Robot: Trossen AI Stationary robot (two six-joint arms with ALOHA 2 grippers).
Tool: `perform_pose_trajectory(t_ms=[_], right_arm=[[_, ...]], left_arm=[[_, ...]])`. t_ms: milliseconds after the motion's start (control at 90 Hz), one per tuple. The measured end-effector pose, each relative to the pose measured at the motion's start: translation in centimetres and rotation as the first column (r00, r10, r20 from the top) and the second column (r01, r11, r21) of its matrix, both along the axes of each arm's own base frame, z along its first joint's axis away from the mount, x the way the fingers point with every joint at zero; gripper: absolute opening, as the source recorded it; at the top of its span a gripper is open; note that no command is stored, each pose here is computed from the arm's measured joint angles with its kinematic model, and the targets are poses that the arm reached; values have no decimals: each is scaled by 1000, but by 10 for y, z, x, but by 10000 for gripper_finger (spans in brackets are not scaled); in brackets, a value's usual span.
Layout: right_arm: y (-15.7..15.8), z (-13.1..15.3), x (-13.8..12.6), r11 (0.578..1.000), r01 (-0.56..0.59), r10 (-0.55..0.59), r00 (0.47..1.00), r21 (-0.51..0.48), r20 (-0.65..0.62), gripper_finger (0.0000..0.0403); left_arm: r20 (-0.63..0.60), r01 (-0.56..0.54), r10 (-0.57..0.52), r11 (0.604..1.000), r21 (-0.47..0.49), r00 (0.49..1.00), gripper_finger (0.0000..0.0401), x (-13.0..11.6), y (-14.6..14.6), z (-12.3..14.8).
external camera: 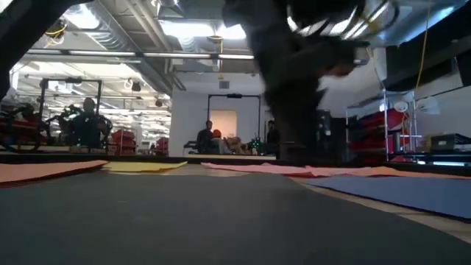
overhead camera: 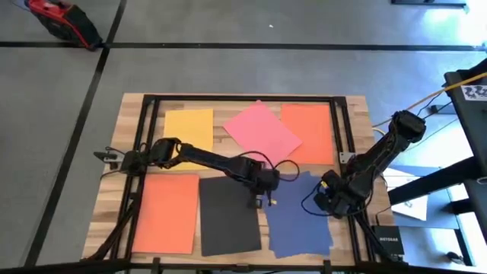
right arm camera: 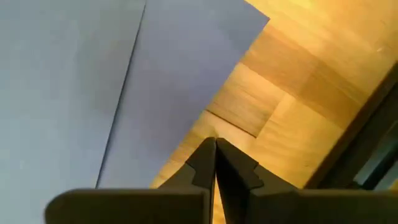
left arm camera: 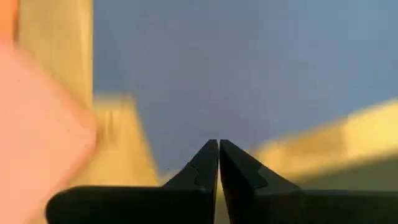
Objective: Organize paper
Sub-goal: Stack the blue paper on top of the blue paper on the table
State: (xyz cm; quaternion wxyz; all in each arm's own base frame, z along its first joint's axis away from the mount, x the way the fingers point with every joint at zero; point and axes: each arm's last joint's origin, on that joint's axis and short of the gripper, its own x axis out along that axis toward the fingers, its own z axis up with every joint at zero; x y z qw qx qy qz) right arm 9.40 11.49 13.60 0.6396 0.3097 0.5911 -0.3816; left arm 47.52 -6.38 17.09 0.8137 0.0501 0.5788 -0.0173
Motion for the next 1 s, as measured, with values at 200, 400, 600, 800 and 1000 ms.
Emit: perform_pose_trajectory(t_ms=[200, 400, 600, 800, 1000], right_arm=[[0, 0, 0, 1000, 0, 0, 1000, 8, -5, 0], [1, 0, 0, 1000, 1, 0, 1000, 18, -10, 0], [1, 1, 0, 1000, -1, 1, 1000, 23, -11, 0], [1, 1, 0, 1000, -10, 10, 1000, 19, -6, 0], [1, 1, 1, 1000, -19, 19, 1000, 17, 3, 0]], left_arm=[[-57, -23, 24, 1000, 17, 998, 0, -4, 1, -17], [-8, -34, 34, 999, 7, 999, 0, 5, 4, -25], [57, -37, 37, 999, -1, 998, 0, 13, 7, -29], [87, -41, 42, 999, -11, 995, 0, 16, 10, -29], [93, -31, 31, 1000, -7, 995, 0, 17, 11, -29]])
